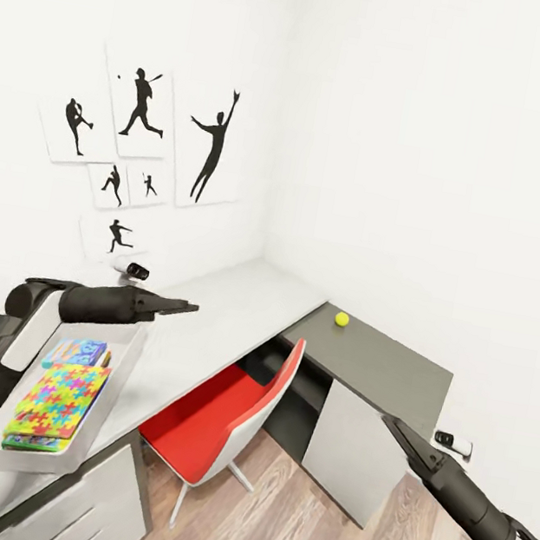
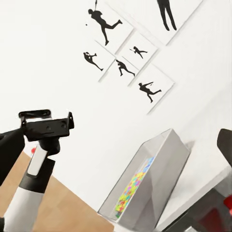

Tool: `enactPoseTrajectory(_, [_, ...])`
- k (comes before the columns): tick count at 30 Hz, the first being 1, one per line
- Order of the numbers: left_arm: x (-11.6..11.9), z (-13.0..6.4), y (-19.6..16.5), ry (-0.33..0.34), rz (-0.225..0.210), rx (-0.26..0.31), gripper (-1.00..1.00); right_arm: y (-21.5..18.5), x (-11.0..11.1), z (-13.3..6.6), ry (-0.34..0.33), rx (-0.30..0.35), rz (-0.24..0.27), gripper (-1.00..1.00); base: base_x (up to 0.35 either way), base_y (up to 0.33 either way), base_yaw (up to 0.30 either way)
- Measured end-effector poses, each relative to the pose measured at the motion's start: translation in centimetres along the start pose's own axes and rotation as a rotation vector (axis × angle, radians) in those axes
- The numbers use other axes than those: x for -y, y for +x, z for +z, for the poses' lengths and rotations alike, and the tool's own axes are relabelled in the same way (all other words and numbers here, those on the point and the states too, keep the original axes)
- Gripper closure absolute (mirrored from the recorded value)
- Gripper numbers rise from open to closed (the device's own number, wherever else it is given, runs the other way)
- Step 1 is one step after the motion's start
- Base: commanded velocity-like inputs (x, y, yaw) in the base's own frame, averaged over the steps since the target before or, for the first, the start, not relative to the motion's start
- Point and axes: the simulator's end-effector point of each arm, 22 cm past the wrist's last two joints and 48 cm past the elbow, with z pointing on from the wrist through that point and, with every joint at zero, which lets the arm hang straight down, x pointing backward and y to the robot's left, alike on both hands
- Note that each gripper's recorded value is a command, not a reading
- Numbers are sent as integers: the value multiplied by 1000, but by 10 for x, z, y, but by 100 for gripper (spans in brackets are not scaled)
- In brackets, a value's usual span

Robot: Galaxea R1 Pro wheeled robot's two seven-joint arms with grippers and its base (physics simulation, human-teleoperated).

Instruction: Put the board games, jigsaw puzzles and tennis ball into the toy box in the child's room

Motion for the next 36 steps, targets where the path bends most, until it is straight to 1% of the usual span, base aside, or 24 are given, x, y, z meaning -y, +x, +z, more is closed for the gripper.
enactPoseTrajectory(2, [-11, 8, 2, -12, -31, 2, -100, -2, 1, -2, 4, 5, -1, -100, 0, 0, -279])
enactPoseTrajectory(3, [-22, 16, 5, -24, -60, 5, -100, -3, 3, -3, 9, 9, 1, -100, 0, 0, -279])
enactPoseTrajectory(5, [-31, 25, 8, -37, -87, 8, -100, -3, 4, -5, 13, 12, 4, -100, 0, 0, -279])
enactPoseTrajectory(6, [-40, 31, 11, -50, -110, 10, -100, -4, 6, -6, 17, 14, 6, -100, 0, 0, -279])
enactPoseTrajectory(9, [-49, 39, 15, -68, -135, 11, -100, -7, 9, -11, 29, 17, 2, -100, 0, 0, -279])
enactPoseTrajectory(10, [-53, 42, 17, -77, -146, 10, -100, -10, 12, -16, 40, 18, -2, -100, 0, 0, -279])
enactPoseTrajectory(14, [-57, 46, 21, -89, -159, 6, -100, -16, 17, -27, 66, 22, -9, -100, 0, 0, -279])
enactPoseTrajectory(19, [-59, 43, 25, -92, -172, 9, -100, -17, 20, -34, 81, 23, -8, -100, 0, 0, -279])
enactPoseTrajectory(26, [-65, 37, 40, -103, -200, 10, -100, -18, 20, -35, 86, 24, -10, -100, 0, 0, -279])
enactPoseTrajectory(32, [-64, 32, 43, -113, -195, 15, -100, -18, 21, -34, 90, 28, -22, -100, 0, 0, -271])
enactPoseTrajectory(36, [-65, 27, 43, -123, -192, 17, -100, -19, 21, -34, 90, 33, -36, -100, 44, 0, -139])
